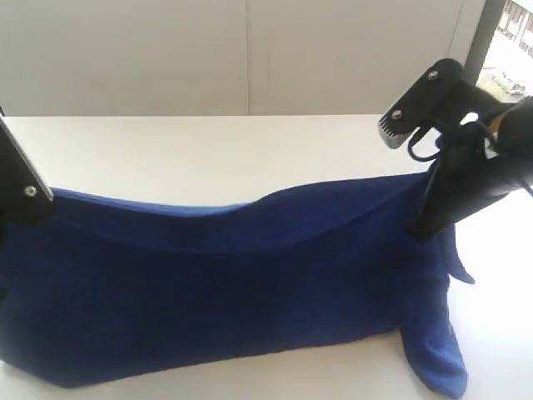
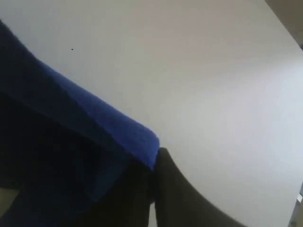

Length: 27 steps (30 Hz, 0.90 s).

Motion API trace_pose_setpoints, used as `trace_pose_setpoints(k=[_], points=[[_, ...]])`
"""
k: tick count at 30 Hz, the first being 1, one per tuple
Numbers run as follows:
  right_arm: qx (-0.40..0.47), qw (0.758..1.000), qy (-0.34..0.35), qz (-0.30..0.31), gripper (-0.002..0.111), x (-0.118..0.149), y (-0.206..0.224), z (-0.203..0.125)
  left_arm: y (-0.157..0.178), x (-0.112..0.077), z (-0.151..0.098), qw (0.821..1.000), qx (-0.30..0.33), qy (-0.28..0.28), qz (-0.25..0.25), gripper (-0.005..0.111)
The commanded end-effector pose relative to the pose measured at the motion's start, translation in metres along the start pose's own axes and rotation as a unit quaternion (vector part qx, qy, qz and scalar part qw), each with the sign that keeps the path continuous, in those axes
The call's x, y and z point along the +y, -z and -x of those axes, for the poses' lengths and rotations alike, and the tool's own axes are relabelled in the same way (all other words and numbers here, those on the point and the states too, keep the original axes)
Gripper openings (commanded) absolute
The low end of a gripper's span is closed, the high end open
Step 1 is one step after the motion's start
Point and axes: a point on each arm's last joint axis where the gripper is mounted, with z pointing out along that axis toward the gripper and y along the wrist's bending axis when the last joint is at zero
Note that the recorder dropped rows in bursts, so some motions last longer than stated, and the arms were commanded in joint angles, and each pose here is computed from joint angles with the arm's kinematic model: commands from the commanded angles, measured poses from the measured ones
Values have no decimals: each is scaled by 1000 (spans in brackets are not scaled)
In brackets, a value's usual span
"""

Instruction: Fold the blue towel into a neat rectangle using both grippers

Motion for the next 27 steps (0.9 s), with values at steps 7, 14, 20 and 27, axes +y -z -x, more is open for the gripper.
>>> trace_pose_setpoints(k=[7, 14, 20, 27], points=[[-47, 997, 62, 8, 0, 14, -68, 16, -46, -31, 6, 997, -26, -16, 73, 0], [-59, 995, 76, 1, 0, 19, -102, 20, -94, -44, -8, 999, 47, 28, 5, 0], [-53, 998, 35, 1, 5, 16, -129, 31, -130, -46, -8, 995, 89, 44, -26, 1], [-48, 999, 12, -9, 56, 9, -138, 42, -152, -41, -7, 991, 128, 44, 5, 49]])
